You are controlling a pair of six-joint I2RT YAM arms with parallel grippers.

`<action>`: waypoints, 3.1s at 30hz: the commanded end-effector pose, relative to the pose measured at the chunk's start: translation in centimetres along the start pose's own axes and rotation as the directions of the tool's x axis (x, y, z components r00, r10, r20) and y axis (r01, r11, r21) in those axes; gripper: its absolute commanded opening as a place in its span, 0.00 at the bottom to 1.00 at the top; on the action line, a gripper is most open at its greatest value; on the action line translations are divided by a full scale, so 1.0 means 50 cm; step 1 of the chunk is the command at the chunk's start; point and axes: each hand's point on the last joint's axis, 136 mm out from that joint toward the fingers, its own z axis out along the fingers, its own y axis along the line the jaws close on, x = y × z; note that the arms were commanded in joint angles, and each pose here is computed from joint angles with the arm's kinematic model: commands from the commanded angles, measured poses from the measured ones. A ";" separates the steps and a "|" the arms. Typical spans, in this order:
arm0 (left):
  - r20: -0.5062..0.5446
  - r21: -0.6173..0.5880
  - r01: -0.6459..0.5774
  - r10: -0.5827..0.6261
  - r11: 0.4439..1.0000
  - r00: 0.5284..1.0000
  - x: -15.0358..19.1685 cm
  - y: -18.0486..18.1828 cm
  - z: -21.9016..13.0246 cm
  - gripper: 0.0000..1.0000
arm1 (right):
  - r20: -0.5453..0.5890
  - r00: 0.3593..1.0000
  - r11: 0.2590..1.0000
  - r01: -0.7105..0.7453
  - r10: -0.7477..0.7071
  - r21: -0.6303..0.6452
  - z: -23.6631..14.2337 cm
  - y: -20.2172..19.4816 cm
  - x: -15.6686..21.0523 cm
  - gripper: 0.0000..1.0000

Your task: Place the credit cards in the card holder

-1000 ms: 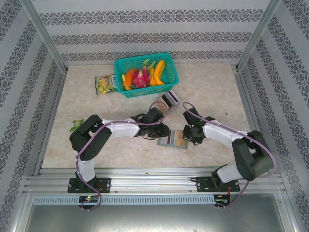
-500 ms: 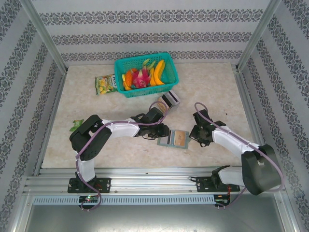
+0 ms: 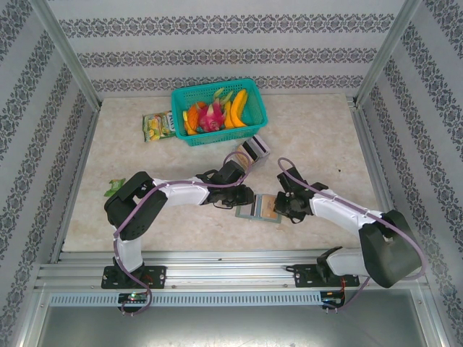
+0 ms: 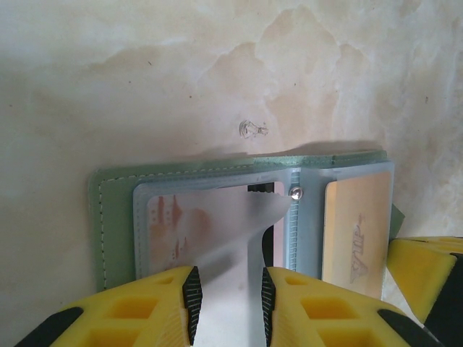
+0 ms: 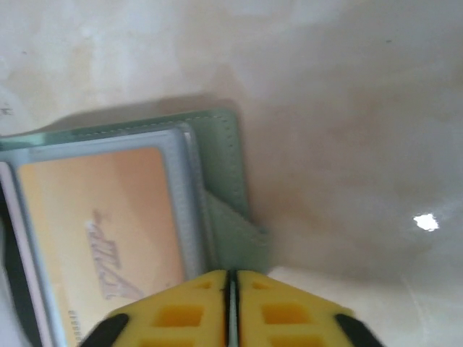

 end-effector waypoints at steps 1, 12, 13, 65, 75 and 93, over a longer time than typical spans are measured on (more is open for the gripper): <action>-0.094 -0.186 0.036 -0.054 0.982 0.994 0.062 0.112 0.025 0.34 | 0.009 1.000 0.999 0.003 -0.003 -0.034 -0.002 0.028 -0.008 0.07; -0.102 -0.201 0.032 -0.053 0.979 0.993 0.065 0.118 0.027 0.33 | 0.067 0.996 0.994 -0.065 0.060 0.084 0.029 -0.036 -0.037 0.05; -0.105 -0.204 0.033 -0.055 0.978 0.993 0.067 0.121 0.028 0.33 | 0.085 0.995 0.995 -0.066 0.059 0.080 0.022 -0.036 -0.044 0.05; -0.105 -0.206 0.037 -0.060 0.978 0.993 0.072 0.129 0.027 0.33 | 0.083 0.975 0.971 -0.216 0.207 0.107 -0.003 -0.108 -0.065 0.25; -0.107 -0.203 0.036 -0.059 0.979 0.992 0.069 0.124 0.029 0.33 | 0.102 0.993 0.995 -0.053 0.062 -0.086 -0.034 -0.009 -0.090 0.35; -0.107 -0.202 0.031 -0.054 0.979 0.993 0.066 0.119 0.027 0.33 | 0.019 0.994 0.989 0.102 -0.104 0.104 0.013 0.014 -0.062 0.57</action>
